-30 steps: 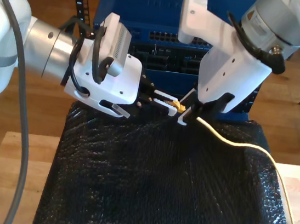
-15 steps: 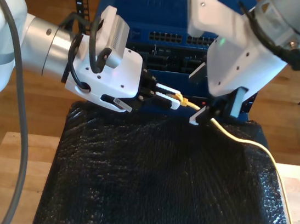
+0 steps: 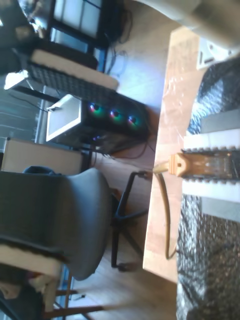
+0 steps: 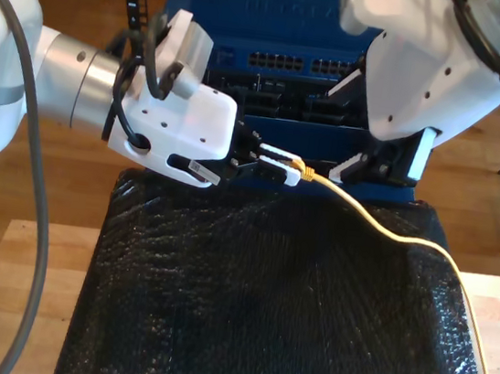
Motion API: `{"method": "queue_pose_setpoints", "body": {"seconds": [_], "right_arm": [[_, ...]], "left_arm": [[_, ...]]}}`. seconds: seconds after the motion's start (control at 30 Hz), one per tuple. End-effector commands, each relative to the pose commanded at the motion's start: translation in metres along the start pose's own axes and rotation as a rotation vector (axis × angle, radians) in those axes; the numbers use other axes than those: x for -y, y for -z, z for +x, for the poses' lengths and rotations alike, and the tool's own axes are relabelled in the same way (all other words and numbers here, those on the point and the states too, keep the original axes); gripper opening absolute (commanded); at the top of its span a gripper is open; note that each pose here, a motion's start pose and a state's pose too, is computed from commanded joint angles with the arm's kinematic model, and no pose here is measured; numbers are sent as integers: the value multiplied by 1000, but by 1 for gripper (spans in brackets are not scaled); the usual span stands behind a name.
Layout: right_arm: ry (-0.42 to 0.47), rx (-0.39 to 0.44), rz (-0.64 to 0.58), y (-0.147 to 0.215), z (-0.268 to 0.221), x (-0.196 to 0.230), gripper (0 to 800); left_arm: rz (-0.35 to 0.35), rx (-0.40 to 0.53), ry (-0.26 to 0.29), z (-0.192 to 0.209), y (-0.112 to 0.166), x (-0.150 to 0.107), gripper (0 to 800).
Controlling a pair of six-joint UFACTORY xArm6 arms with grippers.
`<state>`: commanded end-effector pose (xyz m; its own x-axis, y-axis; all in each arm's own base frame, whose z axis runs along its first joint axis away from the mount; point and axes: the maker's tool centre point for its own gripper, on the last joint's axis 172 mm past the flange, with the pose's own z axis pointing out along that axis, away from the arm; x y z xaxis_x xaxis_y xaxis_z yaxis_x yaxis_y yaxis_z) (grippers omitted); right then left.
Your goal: Grab the cable and plug it in
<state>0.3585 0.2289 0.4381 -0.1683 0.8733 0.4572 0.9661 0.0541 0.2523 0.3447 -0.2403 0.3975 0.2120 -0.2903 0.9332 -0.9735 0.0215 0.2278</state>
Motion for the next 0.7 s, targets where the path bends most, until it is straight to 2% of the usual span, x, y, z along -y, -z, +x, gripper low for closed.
{"method": "queue_pose_setpoints", "body": {"seconds": [0.2, 0.4, 0.6, 0.7], "right_arm": [[48, -25, -66, 16, 8, -1, 800], [114, -39, -139, 25, 9, 1, 800], [130, -51, -222, 36, 8, 0, 798], [152, -51, -227, 35, 8, 4, 793]], "left_arm": [[-38, -88, 90, 2, 9, 5, 3], [-58, -120, 135, 5, 20, 10, 3], [-114, -174, 166, 12, 18, 4, 3], [-119, -199, 177, 14, 20, 6, 3]]}}
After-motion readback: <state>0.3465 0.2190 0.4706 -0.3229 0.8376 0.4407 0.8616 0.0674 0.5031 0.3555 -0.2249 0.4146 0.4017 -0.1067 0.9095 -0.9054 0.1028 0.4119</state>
